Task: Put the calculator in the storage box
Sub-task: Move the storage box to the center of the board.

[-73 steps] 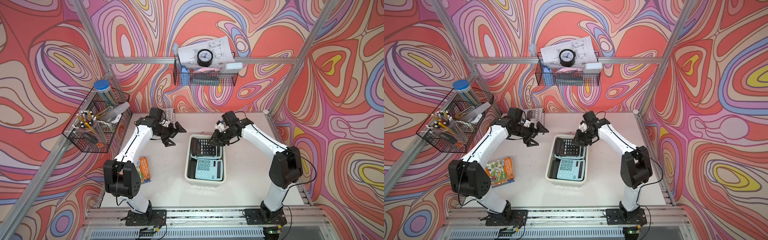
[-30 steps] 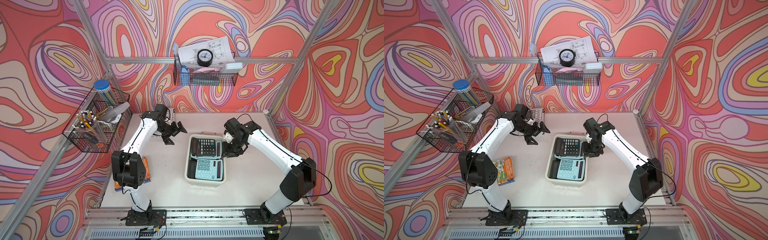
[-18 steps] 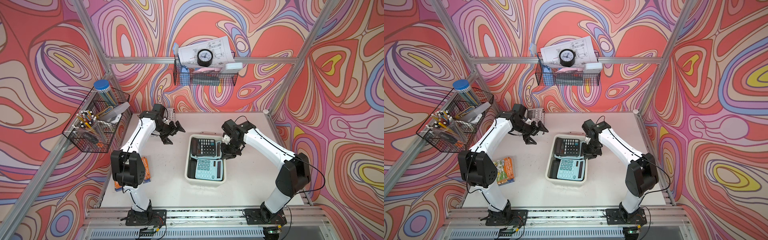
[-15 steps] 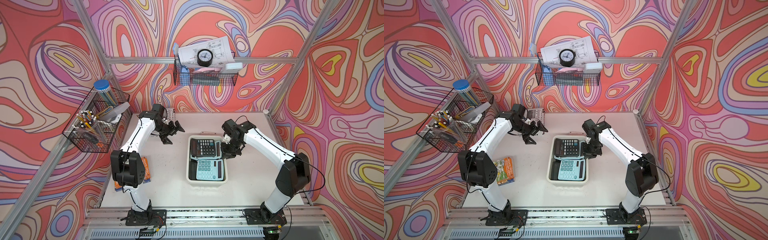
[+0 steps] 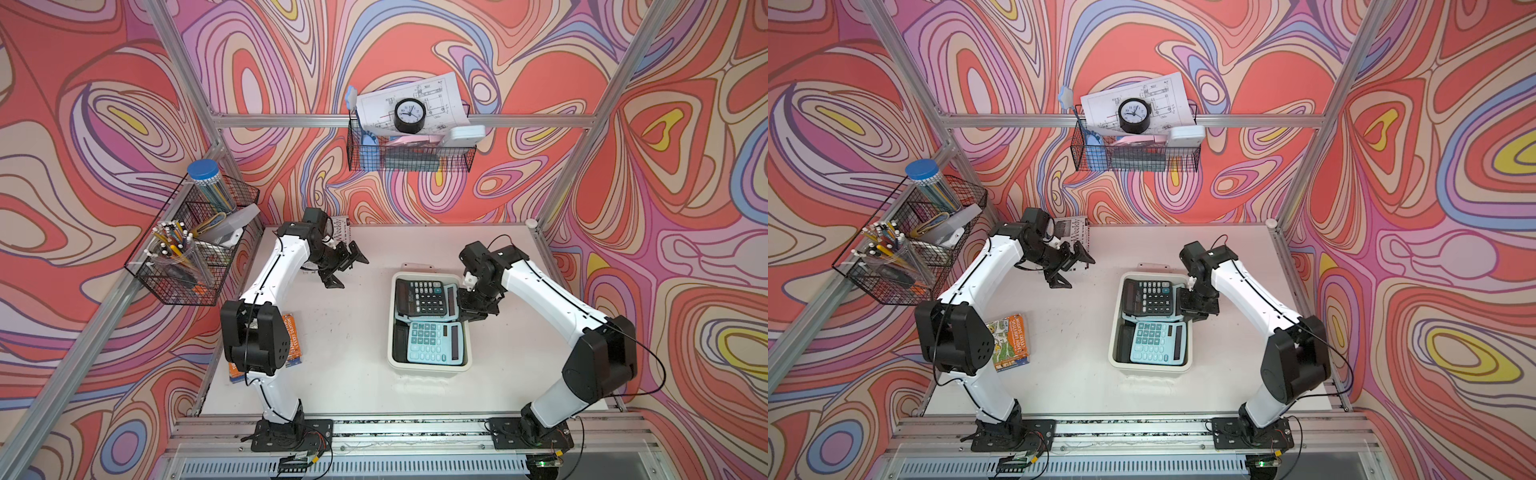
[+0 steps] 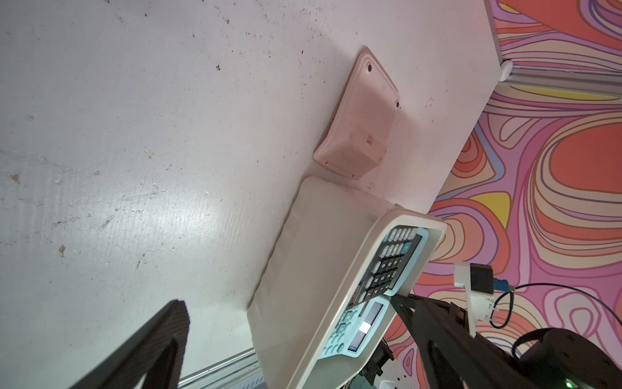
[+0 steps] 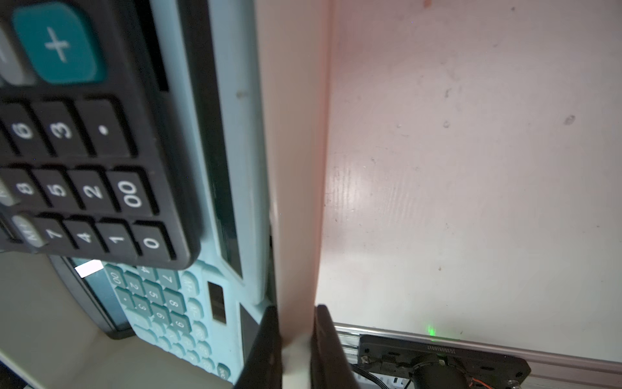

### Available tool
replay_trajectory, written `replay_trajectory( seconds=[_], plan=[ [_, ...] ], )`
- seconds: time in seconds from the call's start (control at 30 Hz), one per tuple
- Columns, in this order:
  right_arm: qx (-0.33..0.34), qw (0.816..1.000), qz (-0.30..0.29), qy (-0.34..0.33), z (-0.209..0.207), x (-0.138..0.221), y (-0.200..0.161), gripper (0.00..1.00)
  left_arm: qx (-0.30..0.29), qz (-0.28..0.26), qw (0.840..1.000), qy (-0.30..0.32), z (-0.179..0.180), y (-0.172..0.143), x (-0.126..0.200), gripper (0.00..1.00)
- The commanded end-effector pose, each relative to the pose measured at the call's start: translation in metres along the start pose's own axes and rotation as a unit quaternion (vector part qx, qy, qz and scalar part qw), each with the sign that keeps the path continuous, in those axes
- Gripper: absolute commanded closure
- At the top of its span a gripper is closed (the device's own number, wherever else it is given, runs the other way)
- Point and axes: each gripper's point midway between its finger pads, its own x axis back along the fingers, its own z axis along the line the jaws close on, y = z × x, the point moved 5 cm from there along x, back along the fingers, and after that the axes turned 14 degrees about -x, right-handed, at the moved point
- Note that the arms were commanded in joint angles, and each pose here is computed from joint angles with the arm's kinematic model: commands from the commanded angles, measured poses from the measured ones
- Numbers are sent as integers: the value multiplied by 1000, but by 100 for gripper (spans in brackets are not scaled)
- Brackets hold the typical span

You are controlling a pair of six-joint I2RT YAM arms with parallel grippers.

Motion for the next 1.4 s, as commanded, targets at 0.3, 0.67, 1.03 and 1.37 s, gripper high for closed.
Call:
replay_trajectory(
  seconds=[0.3,0.67,1.03,1.37],
  plan=[
    [-85,995,-14,-53,-61,4,20,100,16,-8,1000,-17,7,-7,-7,2],
    [-141,988,-15,-62,-89,2,32,100,6,29,999,-30,-3,2,-45,2],
    [-203,975,-43,-84,-128,14,50,100,-81,44,996,13,-48,29,-118,5],
    [-243,968,-53,-35,-132,14,76,100,-196,57,972,118,-61,34,-174,4]
  ],
)
